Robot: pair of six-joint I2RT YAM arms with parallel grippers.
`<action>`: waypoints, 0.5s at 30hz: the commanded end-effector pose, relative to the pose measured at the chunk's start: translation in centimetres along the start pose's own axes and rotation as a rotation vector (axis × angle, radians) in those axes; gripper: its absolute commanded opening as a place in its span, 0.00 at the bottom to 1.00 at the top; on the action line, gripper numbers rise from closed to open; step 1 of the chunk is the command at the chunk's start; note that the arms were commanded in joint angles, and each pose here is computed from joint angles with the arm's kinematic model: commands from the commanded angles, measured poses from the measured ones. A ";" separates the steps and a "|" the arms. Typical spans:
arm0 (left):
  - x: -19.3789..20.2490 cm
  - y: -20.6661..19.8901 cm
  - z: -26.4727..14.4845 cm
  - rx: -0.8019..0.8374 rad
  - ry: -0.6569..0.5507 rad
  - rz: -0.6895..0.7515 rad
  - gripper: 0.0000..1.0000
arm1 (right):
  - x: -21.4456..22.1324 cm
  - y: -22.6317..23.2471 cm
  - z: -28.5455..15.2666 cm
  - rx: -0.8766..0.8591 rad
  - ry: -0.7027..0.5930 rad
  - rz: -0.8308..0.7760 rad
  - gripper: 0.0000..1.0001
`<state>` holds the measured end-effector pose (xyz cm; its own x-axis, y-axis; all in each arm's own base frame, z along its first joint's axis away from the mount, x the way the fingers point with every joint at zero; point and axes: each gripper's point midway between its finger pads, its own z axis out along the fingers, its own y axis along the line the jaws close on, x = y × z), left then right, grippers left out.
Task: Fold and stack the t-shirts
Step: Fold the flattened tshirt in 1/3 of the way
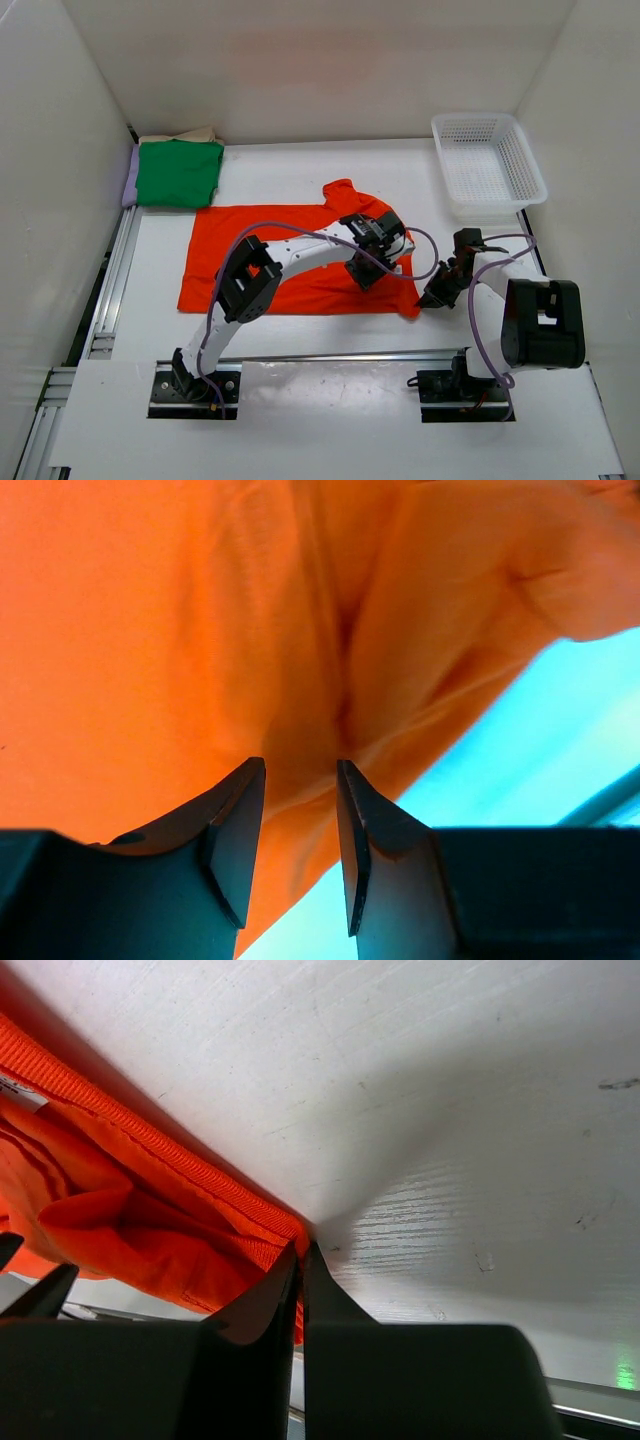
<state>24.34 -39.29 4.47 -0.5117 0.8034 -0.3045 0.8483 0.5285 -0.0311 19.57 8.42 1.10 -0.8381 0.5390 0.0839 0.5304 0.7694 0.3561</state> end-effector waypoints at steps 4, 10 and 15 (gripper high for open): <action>-4.2 -1.5 -4.7 0.059 -0.157 0.016 0.56 | 0.2 -1.5 0.1 0.058 -0.020 -0.008 0.00; -3.1 -0.2 -3.1 -0.010 -0.110 0.010 0.57 | 0.2 -1.6 0.0 0.058 -0.020 -0.017 0.00; -1.7 -0.8 -1.4 0.028 -0.057 0.009 0.54 | 0.2 -1.6 0.0 0.058 -0.020 -0.017 0.00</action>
<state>24.72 -40.61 5.91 -0.4984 0.7932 -0.3499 0.8532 0.5203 -0.0360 19.49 8.25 1.11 -0.8388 0.5396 0.0723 0.5278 0.7734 0.3510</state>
